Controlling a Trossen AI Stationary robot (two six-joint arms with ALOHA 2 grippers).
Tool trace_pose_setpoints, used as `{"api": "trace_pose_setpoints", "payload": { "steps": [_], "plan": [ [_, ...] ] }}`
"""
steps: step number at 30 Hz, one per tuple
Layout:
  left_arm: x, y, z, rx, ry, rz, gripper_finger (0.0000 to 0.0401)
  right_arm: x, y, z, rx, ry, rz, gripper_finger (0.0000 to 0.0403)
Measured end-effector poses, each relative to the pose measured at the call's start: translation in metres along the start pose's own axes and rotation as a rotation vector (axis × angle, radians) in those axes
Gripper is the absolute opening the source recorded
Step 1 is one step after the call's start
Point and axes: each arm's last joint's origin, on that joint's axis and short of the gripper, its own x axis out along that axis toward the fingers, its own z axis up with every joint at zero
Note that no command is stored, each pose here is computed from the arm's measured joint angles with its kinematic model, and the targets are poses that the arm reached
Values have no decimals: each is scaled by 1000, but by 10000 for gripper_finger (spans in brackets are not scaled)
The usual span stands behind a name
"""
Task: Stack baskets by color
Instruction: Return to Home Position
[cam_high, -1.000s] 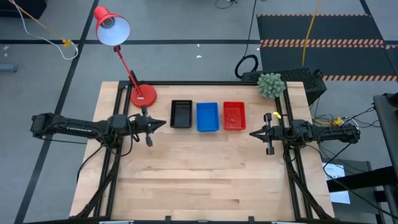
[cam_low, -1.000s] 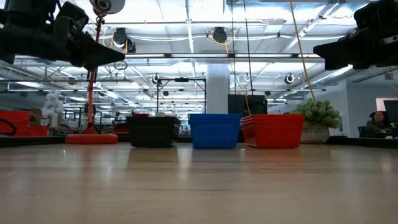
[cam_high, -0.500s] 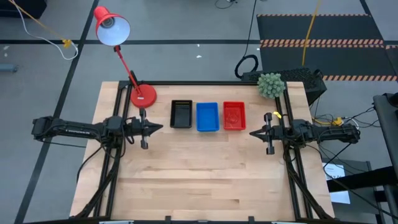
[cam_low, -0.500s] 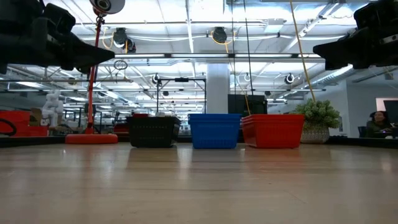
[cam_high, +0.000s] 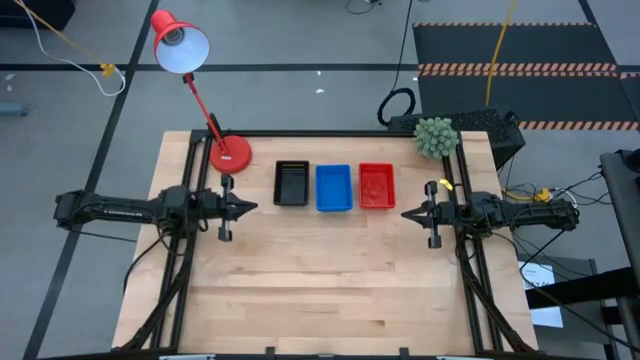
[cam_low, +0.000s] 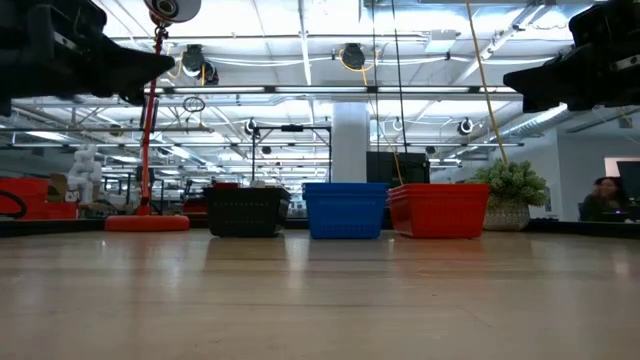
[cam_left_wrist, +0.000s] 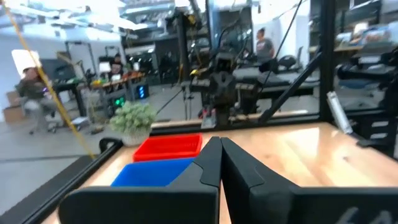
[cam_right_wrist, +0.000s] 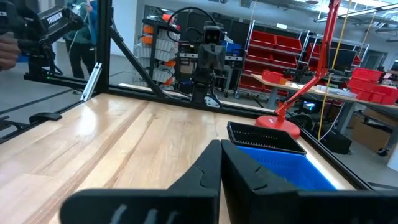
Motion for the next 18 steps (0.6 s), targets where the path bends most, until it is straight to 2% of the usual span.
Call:
{"api": "trace_pose_setpoints", "payload": {
  "steps": [8,18],
  "plan": [
    [-6,-2,7,-1,-68,-78,4,0,0,0,0,0,0,0],
    [-15,-2,8,2,-76,-84,2,0,0,0,0,0,0,0]
  ]
}}
